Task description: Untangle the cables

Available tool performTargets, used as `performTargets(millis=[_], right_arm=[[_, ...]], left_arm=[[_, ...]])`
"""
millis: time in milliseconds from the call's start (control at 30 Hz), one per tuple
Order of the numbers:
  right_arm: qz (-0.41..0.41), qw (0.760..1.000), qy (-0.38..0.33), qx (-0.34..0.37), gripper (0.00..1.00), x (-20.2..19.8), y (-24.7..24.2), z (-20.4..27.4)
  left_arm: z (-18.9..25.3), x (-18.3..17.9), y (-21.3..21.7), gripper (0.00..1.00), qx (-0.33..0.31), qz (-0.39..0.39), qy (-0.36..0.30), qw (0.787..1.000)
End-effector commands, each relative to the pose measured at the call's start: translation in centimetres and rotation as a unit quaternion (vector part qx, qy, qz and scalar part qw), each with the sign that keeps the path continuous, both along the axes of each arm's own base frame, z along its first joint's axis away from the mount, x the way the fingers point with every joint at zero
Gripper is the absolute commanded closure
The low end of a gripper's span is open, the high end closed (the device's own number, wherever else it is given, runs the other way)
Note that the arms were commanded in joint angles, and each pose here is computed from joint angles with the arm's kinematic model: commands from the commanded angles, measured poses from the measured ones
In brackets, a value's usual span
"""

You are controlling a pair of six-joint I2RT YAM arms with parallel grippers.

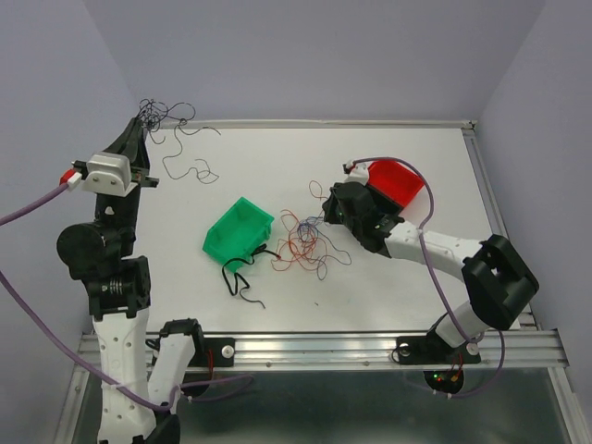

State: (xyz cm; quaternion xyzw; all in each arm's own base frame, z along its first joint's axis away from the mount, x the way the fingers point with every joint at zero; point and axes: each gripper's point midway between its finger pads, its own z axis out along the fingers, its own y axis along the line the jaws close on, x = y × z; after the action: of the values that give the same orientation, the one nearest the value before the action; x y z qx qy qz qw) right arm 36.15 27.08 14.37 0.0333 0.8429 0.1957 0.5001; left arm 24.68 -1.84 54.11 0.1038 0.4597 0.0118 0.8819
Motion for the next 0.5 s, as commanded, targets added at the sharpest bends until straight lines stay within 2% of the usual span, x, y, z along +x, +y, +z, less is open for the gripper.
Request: performTargets(millis=[0, 200, 467], right_arm=[[0.0, 1.0, -0.026, 0.016, 1.0, 0.2, 0.0, 1.6], [0.002, 0.999, -0.03, 0.018, 0.99, 0.0, 0.0, 2.0], [0.002, 0.999, -0.035, 0.023, 0.99, -0.1, -0.2, 2.4]], left_arm=[[-0.3, 0.1, -0.9, 1.0, 0.003, -0.029, -0.02, 0.999], [-5.2, 3.3, -0.5, 1.0, 0.006, -0.02, 0.034, 0.999], [-10.0, 4.6, -1.0, 1.0, 0.015, -0.038, 0.072, 0.997]])
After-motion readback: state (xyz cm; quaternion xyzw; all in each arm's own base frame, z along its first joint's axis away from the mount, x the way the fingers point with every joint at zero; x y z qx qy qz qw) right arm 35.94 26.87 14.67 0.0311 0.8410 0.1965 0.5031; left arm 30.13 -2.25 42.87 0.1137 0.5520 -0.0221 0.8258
